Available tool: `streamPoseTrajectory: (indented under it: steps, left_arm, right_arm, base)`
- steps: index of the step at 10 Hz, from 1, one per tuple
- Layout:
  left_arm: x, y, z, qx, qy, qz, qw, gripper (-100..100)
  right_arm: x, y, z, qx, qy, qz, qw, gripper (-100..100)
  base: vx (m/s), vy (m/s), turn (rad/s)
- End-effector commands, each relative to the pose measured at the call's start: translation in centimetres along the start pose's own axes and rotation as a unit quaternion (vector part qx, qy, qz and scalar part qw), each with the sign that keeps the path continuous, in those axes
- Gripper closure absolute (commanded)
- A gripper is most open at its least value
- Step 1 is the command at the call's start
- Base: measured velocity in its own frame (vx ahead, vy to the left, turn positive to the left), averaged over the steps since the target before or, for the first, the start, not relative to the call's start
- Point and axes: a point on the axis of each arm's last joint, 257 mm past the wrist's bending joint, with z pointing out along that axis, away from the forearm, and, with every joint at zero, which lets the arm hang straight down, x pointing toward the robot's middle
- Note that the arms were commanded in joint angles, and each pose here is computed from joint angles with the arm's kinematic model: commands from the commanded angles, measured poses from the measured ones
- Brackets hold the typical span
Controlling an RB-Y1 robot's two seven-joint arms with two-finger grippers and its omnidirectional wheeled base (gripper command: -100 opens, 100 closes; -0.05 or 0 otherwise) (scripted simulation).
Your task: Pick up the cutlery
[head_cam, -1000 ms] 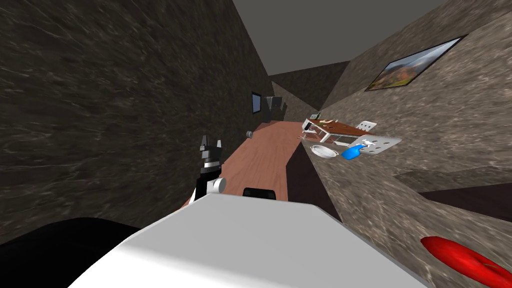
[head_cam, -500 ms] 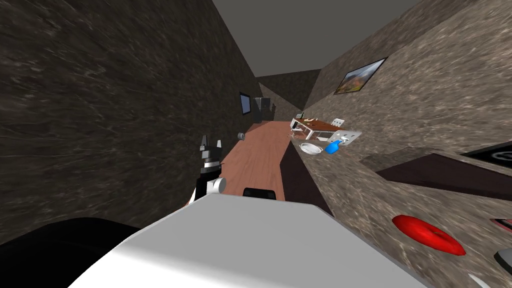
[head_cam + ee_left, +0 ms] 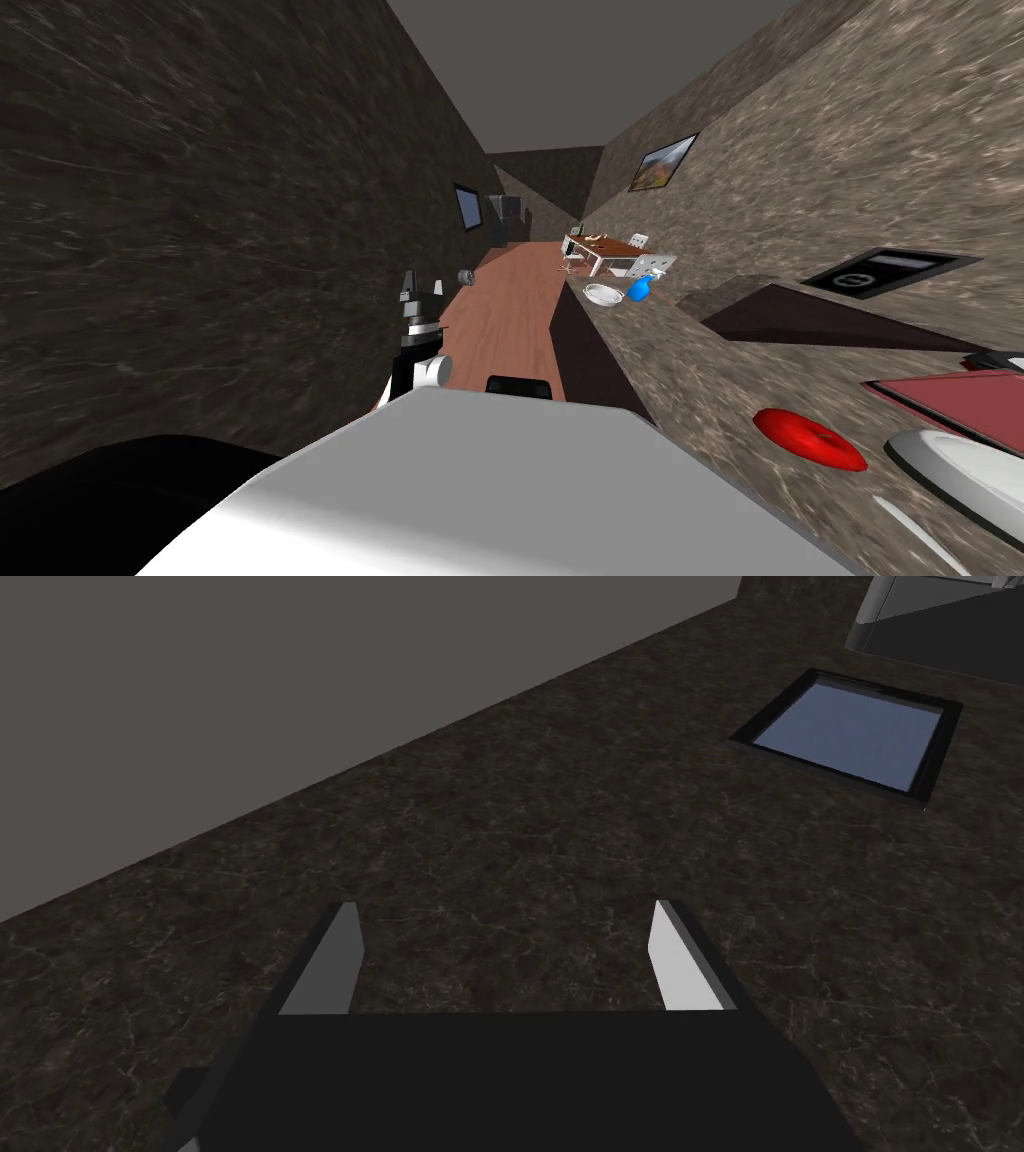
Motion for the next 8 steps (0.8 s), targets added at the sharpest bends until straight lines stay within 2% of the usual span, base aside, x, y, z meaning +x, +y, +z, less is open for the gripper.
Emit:
streamPoseTrajectory:
  steps: [1, 2, 3, 4, 5, 7, 8]
  left_arm:
    - [0.0, 0.0, 0.0, 0.0, 0.0, 0.0, 1.0, 0]
    - [0.0, 0.0, 0.0, 0.0, 0.0, 0.0, 1.0, 0]
    - [0.0, 0.0, 0.0, 0.0, 0.0, 0.0, 1.0, 0]
    - [0.0, 0.0, 0.0, 0.0, 0.0, 0.0, 1.0, 0]
    - [0.0, 0.0, 0.0, 0.0, 0.0, 0.0, 1.0, 0]
    - [0.0, 0.0, 0.0, 0.0, 0.0, 0.0, 1.0, 0]
    - [0.0, 0.0, 0.0, 0.0, 0.0, 0.0, 1.0, 0]
  right_arm:
    - [-1.9, 0.3, -0.2, -0.003, -0.012, -0.028, 0.9995, 100]
    - [-2.0, 0.7, -0.1, -0.007, -0.013, -0.036, 0.9992, 100]
    - [-3.4, 1.2, -0.2, -0.012, -0.022, -0.056, 0.9981, 100]
    - [-3.4, 1.2, -0.2, -0.012, -0.022, -0.064, 0.9976, 100]
    - [-4.8, 1.7, -0.4, -0.017, -0.032, -0.086, 0.9957, 100]
    - [-4.5, 1.6, -0.4, -0.017, -0.03, -0.084, 0.9959, 100]
    - [-4.5, 1.6, -0.4, -0.017, -0.03, -0.086, 0.9957, 0]
  base:
    - [0.206, -0.013, -0.296]
    - [0.171, 0.013, -0.187]
    - [0.16, 0.03, -0.384]
    - [0.13, 0.019, -0.245]
    - [0.132, -0.004, -0.377]
    - [0.094, 0.012, -0.108]
    - [0.01, 0.003, 0.005]
